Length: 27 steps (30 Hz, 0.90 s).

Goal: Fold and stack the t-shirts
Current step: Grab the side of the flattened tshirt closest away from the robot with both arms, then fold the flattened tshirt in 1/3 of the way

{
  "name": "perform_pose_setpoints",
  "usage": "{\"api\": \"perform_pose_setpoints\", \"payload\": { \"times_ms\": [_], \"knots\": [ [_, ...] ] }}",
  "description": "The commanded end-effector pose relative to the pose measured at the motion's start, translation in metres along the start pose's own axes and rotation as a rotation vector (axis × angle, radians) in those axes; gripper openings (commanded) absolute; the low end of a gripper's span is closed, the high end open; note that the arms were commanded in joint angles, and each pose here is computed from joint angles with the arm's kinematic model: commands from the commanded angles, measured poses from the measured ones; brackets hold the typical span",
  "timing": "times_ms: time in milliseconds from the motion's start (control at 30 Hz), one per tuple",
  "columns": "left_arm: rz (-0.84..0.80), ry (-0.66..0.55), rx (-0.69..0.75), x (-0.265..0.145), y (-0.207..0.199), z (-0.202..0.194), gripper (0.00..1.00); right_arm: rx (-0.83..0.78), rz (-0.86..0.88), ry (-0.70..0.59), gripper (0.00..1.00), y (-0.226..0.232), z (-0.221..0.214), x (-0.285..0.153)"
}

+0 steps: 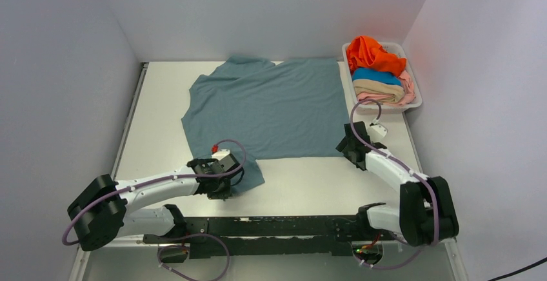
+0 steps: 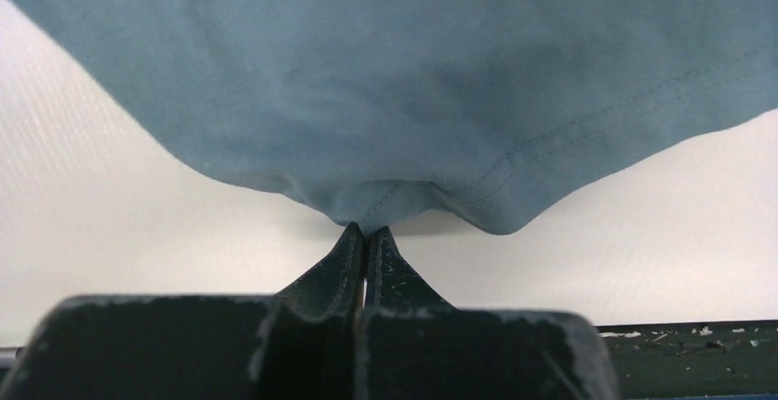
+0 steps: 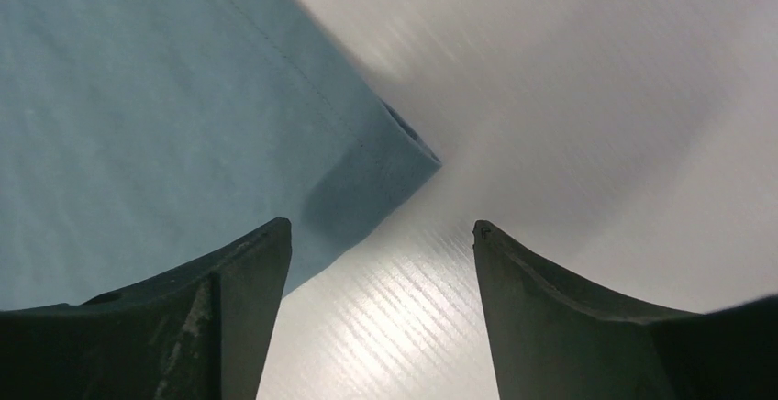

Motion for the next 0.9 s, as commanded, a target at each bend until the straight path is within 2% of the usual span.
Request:
{"api": "perform_pose_setpoints", "payload": {
  "times_ms": [0,233,300,367,433,600,867],
  "knots": [
    [-0.082,-0.046,0.025,0.003,-0.017,0.01,0.0,0.049,0.03,-0.039,0.72,0.02,0.016,0.01],
    [-0.078,-0.026,0.028,0.005,-0.013,0.005,0.0,0.034,0.035,-0.009,0.6,0.026,0.004,0.026],
    [-0.057,-0.02,0.022,0.006,-0.01,0.003,0.0,0.03,0.027,0.004,0.51,0.026,0.001,0.03],
    [-0.051,-0.014,0.015,0.007,-0.009,0.002,0.0,0.014,0.025,0.02,0.32,0.026,-0.003,0.032],
    [-0.06,0.004,0.0,0.007,-0.011,-0.002,0.0,0.006,0.01,0.033,0.19,0.023,-0.005,0.03],
    [-0.058,0.081,-0.049,0.003,-0.002,-0.021,0.0,-0.021,-0.025,0.105,0.0,0.001,-0.021,0.009],
    [-0.069,0.169,-0.074,-0.015,0.021,-0.049,0.0,-0.03,-0.005,0.245,0.0,-0.032,-0.058,-0.036]
  ]
}}
Point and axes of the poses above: each gripper's point midway between its finger pads, its own x axis out along the fingers, its own y axis along the line the jaws close on, z = x × y, the point moved 1 cm from there along -x, back along the fingers, and after that the axes turned 4 degrees about -x, right-handed, at the moved point
